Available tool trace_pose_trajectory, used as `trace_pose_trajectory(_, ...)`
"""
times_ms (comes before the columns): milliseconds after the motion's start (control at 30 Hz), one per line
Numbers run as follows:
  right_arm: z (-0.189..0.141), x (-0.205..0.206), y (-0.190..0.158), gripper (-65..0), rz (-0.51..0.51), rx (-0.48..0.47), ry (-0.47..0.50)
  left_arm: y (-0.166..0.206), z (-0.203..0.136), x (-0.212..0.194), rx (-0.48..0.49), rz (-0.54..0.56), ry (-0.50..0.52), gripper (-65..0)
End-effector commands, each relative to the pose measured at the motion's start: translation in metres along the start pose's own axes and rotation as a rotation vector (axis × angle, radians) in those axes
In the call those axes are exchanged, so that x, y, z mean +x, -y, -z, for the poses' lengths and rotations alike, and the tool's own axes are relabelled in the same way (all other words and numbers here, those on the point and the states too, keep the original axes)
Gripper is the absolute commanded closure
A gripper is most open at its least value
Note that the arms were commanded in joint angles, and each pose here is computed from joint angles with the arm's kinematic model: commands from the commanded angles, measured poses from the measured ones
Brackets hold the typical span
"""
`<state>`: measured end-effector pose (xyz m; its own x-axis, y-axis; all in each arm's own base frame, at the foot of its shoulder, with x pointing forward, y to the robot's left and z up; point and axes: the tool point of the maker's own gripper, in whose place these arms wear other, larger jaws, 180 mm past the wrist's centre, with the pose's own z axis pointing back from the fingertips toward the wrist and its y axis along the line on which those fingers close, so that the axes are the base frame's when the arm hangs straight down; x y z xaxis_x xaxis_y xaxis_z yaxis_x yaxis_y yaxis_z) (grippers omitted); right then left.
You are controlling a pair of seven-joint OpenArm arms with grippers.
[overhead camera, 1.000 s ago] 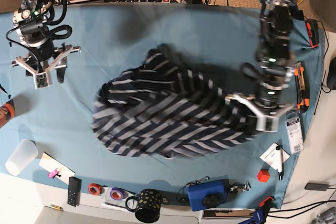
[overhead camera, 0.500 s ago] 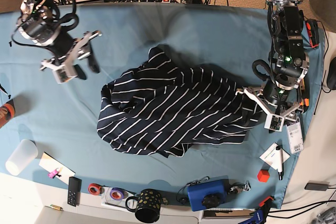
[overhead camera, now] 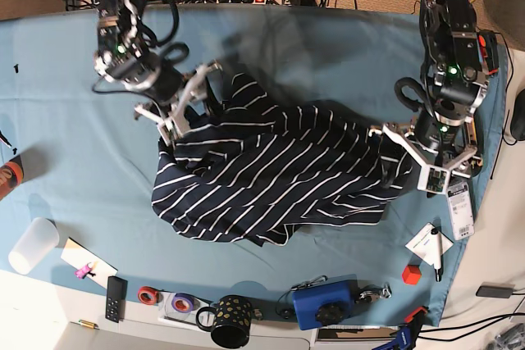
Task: Layout the t-shirt on the table in an organized manner, then fold the t-shirt properly
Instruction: 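Drag the grasped shirt edge with the left gripper away from the pile, then reach the right gripper to the shirt and grasp a hem edge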
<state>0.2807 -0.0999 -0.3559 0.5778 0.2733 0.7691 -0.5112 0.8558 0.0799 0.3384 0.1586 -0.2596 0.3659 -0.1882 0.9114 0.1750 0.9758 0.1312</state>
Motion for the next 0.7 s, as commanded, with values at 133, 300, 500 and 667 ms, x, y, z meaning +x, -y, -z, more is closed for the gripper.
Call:
trace_pose_trajectory(133,0.004,0.066,0.001,-13.6,-0.013,0.003,0.181,0.0,-0.005,0.005,0.002,0.003,0.034,-47.7)
trace_pose_trajectory(300,0.003,0.104,0.024,0.0,-0.061,-0.082,0.24,0.0,-0.005,0.005,0.001,0.003,0.034,-47.7)
trace_pose_trajectory(500,-0.022,0.176,0.063,0.0,-0.067,-0.2,0.42,0.0,-0.005,0.004,0.001,0.002,0.03,-47.7)
trace_pose_trajectory(667,-0.054,0.232,0.096,0.0,-0.088,-0.295,0.556,0.004,-0.01,-0.012,-0.01,-0.006,-0.006,-47.7)
